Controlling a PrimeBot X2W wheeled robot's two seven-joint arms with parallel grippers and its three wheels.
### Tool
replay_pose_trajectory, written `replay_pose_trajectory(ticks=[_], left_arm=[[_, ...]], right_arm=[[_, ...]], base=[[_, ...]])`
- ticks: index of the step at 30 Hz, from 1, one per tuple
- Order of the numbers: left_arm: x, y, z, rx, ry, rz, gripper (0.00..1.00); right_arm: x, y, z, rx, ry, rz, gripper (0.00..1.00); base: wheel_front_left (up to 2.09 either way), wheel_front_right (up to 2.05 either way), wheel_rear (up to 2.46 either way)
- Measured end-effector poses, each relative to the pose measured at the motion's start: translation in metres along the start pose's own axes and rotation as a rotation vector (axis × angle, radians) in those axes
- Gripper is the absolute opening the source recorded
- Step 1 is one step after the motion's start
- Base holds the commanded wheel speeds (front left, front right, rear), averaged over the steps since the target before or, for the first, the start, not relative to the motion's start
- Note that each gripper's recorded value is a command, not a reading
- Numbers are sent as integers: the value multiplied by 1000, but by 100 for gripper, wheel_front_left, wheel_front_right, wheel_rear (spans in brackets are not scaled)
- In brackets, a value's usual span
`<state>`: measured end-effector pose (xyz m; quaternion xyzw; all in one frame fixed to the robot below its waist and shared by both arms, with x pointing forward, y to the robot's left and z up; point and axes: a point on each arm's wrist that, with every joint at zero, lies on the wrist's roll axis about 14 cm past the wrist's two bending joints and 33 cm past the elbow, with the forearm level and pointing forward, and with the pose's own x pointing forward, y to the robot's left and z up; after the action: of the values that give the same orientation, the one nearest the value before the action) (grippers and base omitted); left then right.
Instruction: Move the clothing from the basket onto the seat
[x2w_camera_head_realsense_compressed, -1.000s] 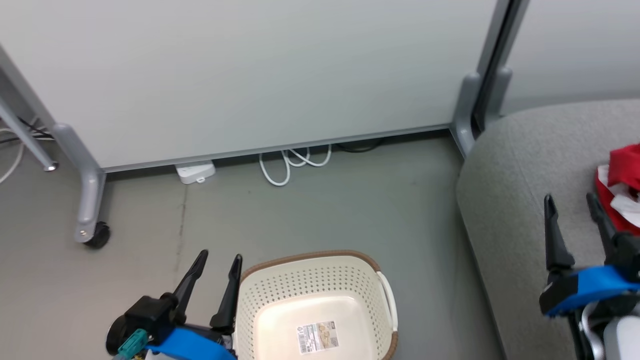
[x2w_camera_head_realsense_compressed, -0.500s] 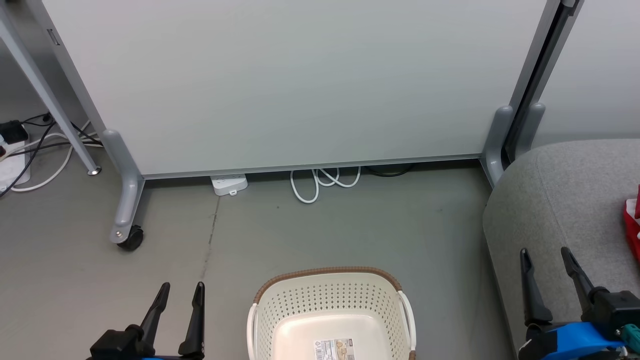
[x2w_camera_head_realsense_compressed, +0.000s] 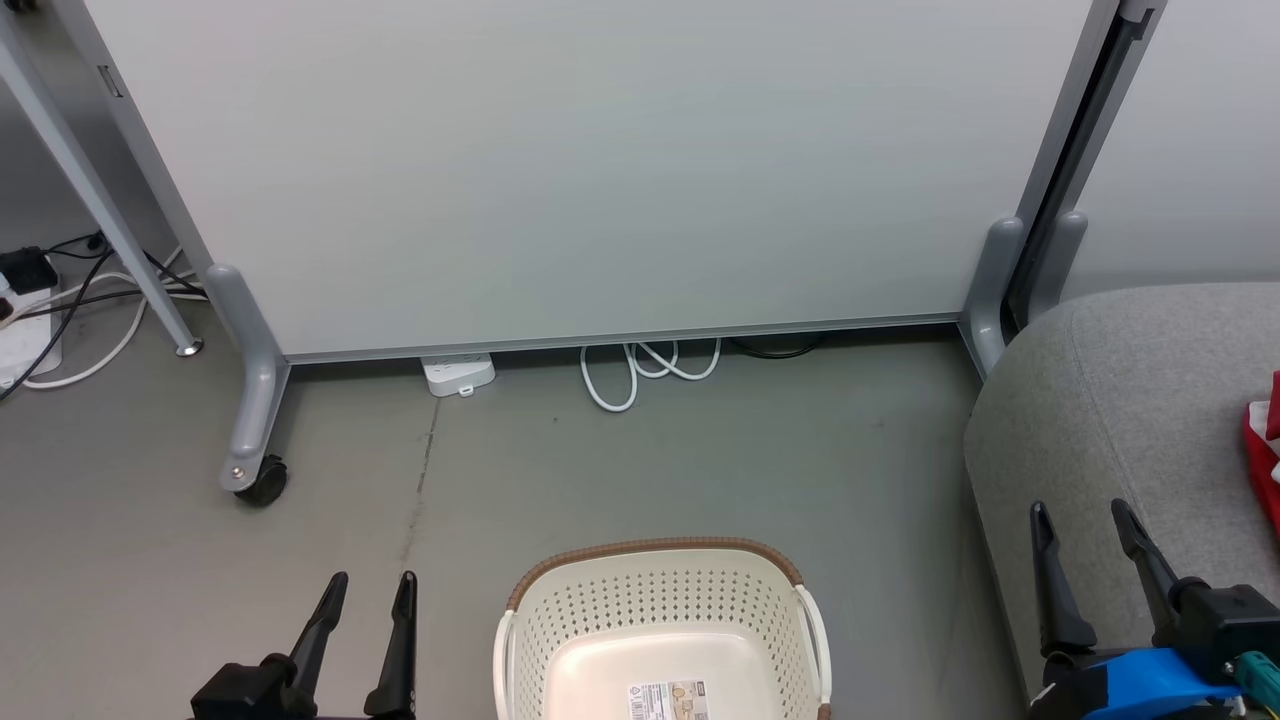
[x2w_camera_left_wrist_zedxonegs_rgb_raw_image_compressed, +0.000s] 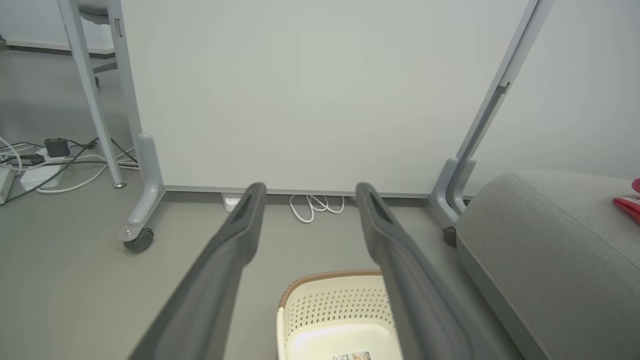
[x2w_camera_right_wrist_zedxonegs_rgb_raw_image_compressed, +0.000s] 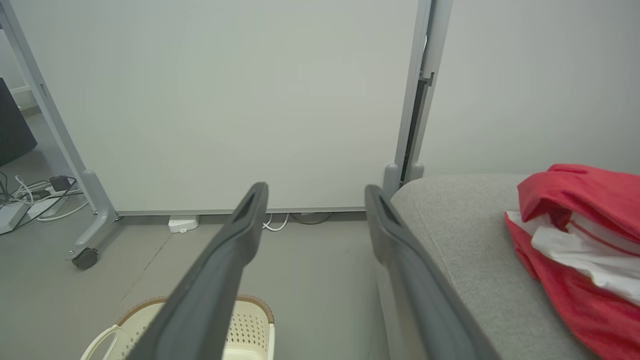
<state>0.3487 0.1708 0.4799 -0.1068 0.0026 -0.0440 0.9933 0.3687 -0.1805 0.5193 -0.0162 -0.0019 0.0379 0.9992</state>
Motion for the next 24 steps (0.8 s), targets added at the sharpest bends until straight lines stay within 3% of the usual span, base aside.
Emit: replay_pose_trajectory(ticks=[6,7,14,24], left_arm=[[1,-1,-1,2,4,-5,100],[1,-1,-3,1,9,-4,0],[-18,-3,-42,-35,130,18,0],[-18,7,-44,-194,144,83,0]], right_arm=[[-1,0,-2,8,1,-1,100],[-1,0,-4,9,7,-2,0],[-7,0,-35,28,104,-7,0],[-9,-2,-43,222,127,-35,0]], base=[[0,0,0],[0,0,0],[0,0,0],[0,0,0]])
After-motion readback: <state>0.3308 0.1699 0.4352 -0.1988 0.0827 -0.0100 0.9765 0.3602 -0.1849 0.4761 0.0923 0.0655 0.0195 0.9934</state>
